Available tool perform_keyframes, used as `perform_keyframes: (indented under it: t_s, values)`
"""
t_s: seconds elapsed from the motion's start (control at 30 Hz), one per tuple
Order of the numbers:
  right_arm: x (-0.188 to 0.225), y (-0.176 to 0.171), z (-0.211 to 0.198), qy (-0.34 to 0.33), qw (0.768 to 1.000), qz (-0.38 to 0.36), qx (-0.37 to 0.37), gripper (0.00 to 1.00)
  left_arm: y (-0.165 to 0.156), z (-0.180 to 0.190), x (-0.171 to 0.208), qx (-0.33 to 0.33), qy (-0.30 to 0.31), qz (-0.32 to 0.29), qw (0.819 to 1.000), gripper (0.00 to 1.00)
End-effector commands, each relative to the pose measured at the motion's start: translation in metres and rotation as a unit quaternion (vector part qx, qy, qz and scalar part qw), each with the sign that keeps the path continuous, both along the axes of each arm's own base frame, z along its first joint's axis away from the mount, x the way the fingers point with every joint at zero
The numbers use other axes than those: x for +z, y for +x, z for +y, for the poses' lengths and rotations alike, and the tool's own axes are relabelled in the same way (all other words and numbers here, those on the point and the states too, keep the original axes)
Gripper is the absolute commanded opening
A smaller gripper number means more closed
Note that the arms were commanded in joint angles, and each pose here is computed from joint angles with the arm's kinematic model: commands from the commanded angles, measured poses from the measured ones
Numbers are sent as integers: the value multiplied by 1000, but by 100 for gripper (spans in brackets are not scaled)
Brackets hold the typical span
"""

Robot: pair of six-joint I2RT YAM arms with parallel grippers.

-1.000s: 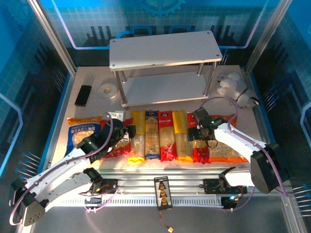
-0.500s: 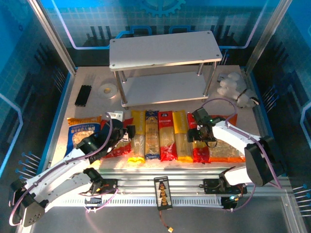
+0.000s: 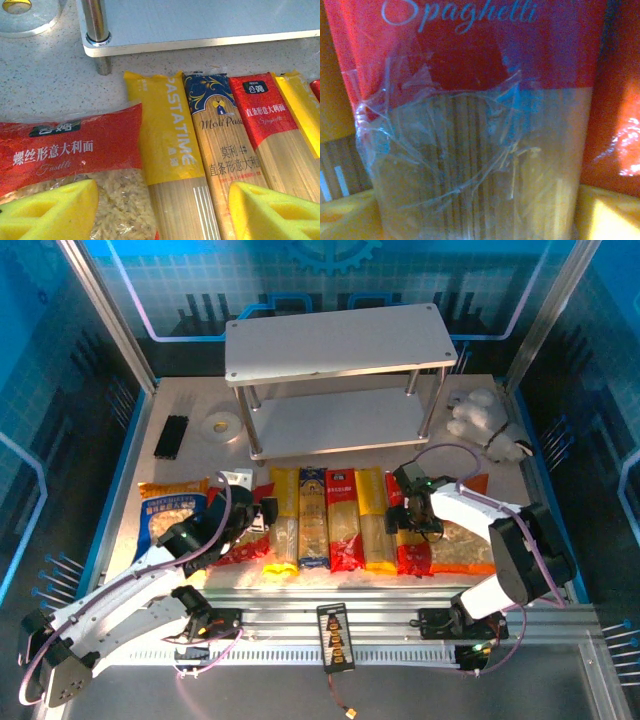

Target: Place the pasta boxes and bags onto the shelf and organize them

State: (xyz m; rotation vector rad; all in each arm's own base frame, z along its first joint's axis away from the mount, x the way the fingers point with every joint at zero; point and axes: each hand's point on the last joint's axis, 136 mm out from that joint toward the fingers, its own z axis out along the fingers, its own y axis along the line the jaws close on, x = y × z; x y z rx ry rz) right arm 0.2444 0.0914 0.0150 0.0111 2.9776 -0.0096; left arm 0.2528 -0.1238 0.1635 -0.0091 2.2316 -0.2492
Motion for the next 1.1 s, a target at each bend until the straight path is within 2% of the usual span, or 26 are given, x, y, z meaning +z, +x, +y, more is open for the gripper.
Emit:
perform_keyframes:
  t_s: [0.0,0.1,0.3,0.37,0.47,0.8,1.07]
  values:
    - [-9,-13,3,17,999,44,-5,82,-1,6,2,7,10,-6,1000,71]
    - [-9,-15,6,18,999,50,1,71,-1,6,2,7,11,-6,1000,71]
    - [-4,-17,11,35,998,46,2,39,0,6,1,9,7,-6,1000,71]
    - [3,-14,12,36,999,35,2,19,1,6,1,9,4,-8,1000,71]
    - [17,-9,12,34,999,15,4,0,4,4,3,10,0,-10,1000,71]
    - [89,16,12,15,996,-85,33,0,17,-7,3,1,-4,-9,1000,71]
    - [141,76,20,-15,984,-166,56,0,26,-20,5,-10,-11,-8,1000,70]
